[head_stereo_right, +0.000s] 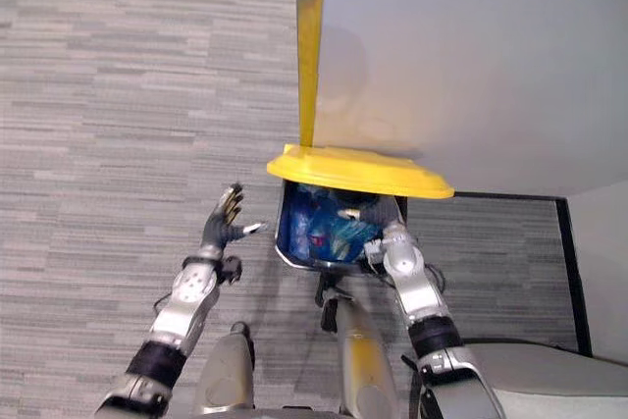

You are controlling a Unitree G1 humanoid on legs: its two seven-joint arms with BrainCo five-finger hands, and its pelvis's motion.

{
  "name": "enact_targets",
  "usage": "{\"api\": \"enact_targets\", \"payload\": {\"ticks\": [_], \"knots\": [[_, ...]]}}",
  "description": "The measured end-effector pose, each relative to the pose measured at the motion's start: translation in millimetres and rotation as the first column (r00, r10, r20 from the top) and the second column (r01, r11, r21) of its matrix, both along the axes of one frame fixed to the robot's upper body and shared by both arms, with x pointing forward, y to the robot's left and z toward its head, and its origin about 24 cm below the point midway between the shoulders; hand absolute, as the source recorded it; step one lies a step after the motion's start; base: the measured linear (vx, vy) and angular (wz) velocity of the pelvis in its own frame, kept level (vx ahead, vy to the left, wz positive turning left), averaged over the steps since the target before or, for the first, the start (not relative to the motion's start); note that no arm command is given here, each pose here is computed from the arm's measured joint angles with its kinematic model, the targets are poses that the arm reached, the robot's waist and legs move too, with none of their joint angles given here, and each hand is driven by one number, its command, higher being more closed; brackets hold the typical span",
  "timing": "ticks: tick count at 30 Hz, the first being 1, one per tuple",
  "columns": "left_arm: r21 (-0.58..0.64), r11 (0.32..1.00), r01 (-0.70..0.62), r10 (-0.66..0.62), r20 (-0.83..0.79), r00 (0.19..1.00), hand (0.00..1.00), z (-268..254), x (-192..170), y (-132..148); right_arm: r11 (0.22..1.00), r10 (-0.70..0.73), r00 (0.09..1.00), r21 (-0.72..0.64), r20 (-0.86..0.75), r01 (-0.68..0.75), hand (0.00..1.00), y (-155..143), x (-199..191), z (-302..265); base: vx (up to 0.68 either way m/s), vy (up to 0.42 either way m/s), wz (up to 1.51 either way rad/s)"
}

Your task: Gather rubbish on tea table into small bin, then transfer packed bag to large trash can.

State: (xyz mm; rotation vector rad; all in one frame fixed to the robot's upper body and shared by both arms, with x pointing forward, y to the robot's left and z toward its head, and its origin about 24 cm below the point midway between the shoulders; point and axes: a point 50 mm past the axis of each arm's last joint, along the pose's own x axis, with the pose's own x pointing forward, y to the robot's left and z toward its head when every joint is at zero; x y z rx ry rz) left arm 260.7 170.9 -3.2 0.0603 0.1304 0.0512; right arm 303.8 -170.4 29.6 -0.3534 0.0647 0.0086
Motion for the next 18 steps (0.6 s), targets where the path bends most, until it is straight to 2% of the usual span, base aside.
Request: {"api": "enact_targets", "payload": {"ticks": [4,8,14,18], "knots": [[0.012,0.992,-0.127,0.127,-0.169,0.977,0.00,-39,-39,34,0.999,-0.038,0.993,0.017,-0.110,0.040,0.00,-9,-18,-29,0.01,0.011,-0.02],[0.090,0.972,-0.215,0.233,-0.364,0.902,0.00,-76,-77,68,0.996,-0.066,0.980,0.052,-0.190,0.077,0.00,-14,-38,-50,-0.01,0.008,0.03],[0.178,0.959,-0.222,0.283,-0.506,0.815,0.00,-101,-117,84,0.990,-0.084,0.961,0.089,-0.263,0.111,0.00,-10,-60,-70,-0.07,0.025,-0.08],[0.162,0.960,-0.230,0.281,-0.509,0.814,0.00,-103,-118,79,0.979,-0.122,0.943,0.117,-0.310,0.165,0.00,-12,-79,-83,-0.17,0.081,-0.27]]}}
